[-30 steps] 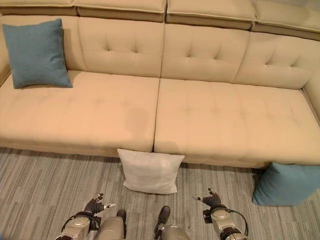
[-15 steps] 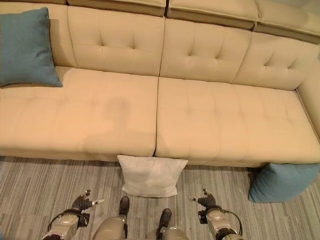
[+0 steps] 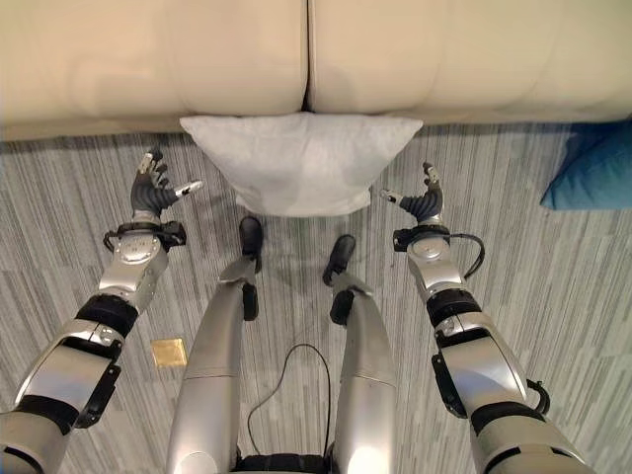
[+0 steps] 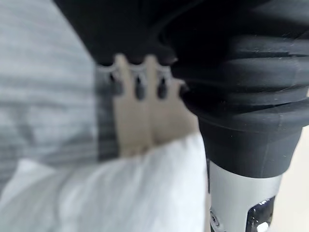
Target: Pick up all the scattered cushions and arrange them neatly on the sofa.
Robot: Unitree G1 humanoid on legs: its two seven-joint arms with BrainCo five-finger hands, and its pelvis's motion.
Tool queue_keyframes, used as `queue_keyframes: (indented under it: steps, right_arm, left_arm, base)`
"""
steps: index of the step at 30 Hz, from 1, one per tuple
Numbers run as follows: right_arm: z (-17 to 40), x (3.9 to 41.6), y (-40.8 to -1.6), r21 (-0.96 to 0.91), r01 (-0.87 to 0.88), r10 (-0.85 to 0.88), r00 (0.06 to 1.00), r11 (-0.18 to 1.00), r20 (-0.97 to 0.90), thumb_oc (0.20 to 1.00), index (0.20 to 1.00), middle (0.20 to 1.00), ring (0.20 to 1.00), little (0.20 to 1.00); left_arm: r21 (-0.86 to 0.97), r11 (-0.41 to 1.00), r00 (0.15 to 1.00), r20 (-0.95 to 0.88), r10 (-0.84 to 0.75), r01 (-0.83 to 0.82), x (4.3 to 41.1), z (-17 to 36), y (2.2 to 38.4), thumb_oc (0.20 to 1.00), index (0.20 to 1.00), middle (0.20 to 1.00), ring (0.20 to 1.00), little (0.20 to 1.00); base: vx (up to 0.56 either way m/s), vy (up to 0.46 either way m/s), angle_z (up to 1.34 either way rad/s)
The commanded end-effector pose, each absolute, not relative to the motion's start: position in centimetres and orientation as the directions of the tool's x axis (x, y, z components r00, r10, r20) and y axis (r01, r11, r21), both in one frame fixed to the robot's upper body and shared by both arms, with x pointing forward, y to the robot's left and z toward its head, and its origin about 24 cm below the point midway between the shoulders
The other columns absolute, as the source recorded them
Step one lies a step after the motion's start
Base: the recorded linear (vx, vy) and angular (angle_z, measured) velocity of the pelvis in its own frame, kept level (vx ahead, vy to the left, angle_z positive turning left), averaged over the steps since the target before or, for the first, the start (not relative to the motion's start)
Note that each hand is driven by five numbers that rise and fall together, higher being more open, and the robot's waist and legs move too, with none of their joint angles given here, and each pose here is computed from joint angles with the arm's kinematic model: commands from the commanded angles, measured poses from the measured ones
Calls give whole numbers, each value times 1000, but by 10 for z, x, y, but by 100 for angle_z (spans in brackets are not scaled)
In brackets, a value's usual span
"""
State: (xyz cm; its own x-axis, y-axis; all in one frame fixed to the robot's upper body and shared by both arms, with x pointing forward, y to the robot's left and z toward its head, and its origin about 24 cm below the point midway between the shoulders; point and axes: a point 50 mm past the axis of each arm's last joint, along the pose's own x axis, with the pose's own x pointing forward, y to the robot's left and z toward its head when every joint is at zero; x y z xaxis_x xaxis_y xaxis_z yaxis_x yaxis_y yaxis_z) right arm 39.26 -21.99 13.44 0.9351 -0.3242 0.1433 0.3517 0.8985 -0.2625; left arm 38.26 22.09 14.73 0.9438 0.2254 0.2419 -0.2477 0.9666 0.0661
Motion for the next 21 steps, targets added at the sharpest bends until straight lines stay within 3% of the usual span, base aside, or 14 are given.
queue_keyframes:
  steps: [1,8,18,20,21]
  right_arm:
    - [122,378,-239,-246,409,-375,911,879,173,1000,1000,1000,1000,1000]
    - [185,387,-222,-107,356,-294,879,928,375,1000,1000,1000,1000,1000]
    - [246,394,-179,-105,218,-129,833,970,538,1000,1000,1000,1000,1000]
    - [260,396,-151,-137,153,-49,822,979,568,1000,1000,1000,1000,1000]
    - [270,399,-116,-204,90,44,819,975,572,1000,1000,1000,1000,1000]
  left_arm:
    - [20,956,929,240,281,-294,373,130,224,1000,1000,1000,1000,1000]
    - [-50,964,898,355,261,-260,381,171,208,1000,1000,1000,1000,1000]
    - [-26,980,855,484,186,-199,390,221,181,1000,1000,1000,1000,1000]
    - [9,982,838,522,158,-191,394,239,171,1000,1000,1000,1000,1000]
    - [63,985,810,578,97,-163,397,266,149,1000,1000,1000,1000,1000]
  base:
    - [17,9,4]
    - [48,-7,2]
    - [57,-11,0]
    - [61,10,-1]
    - [43,14,-3]
